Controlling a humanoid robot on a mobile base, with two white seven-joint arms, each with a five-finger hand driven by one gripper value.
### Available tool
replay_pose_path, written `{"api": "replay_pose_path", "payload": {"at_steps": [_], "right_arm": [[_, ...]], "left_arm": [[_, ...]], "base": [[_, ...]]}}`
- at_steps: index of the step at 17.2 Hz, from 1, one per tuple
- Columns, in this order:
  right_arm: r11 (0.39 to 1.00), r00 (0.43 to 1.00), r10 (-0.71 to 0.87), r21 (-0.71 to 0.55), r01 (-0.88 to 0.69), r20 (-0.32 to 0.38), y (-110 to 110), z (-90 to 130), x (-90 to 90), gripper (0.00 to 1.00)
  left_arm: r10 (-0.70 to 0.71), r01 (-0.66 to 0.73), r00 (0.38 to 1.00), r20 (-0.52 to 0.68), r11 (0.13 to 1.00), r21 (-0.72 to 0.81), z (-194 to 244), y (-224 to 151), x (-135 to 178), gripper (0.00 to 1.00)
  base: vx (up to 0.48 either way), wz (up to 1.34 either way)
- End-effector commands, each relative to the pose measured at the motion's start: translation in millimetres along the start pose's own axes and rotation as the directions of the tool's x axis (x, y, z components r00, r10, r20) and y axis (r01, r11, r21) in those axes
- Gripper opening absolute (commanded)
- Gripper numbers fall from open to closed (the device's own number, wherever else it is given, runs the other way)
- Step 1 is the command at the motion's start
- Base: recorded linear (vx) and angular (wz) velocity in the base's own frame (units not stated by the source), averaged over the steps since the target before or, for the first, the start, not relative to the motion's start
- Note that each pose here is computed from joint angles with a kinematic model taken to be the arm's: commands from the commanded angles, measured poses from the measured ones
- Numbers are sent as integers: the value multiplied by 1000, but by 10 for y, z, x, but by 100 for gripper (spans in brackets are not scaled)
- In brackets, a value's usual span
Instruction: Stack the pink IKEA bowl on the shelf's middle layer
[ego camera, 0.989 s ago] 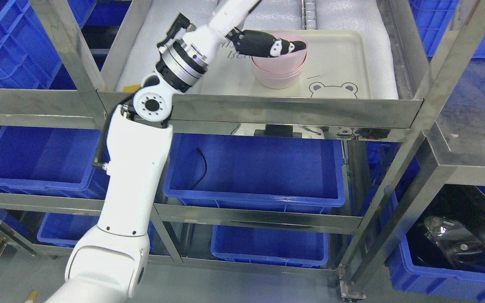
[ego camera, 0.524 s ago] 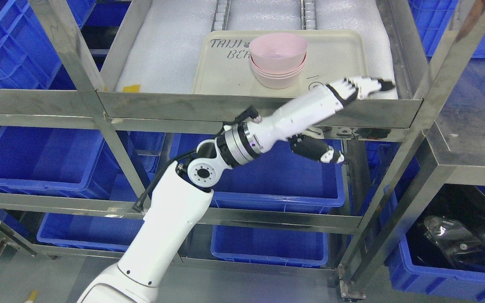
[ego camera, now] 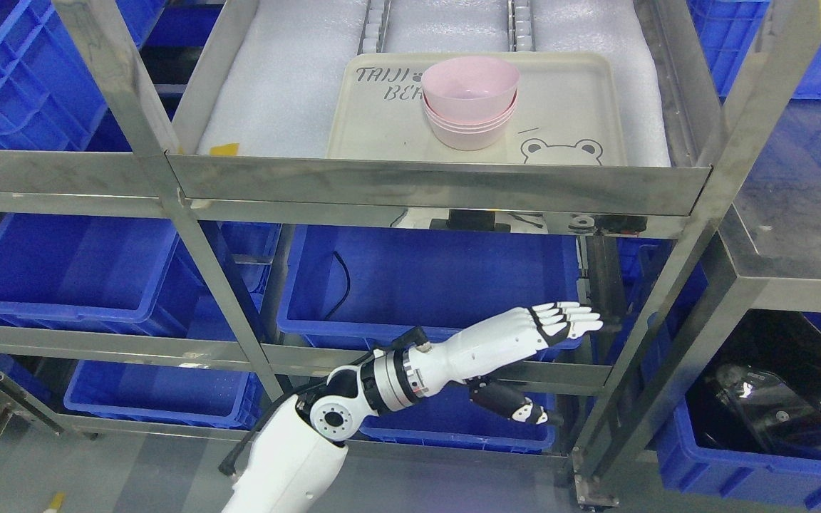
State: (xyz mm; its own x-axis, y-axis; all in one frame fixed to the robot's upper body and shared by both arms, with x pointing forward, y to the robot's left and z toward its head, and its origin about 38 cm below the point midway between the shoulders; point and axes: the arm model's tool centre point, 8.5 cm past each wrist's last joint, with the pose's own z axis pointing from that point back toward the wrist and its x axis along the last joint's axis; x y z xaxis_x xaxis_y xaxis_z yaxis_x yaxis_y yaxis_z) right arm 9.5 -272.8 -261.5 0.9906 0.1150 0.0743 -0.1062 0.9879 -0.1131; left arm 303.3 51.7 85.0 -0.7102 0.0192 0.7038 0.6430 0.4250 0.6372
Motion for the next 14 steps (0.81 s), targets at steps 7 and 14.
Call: {"api": "replay_pose_path", "payload": {"at_steps": [7, 14], "right_arm": [[1000, 1000, 2, -15, -2, -9, -99, 4, -103, 100], [1000, 1000, 2, -15, -2, -9, -99, 4, -103, 100]], "left_arm": [[589, -186, 720, -368, 674, 715, 1203, -80, -1003, 100], [561, -76, 745, -360, 608, 790, 1262, 522, -1116, 100]], "base": [[-97, 108], [-142, 288]]}}
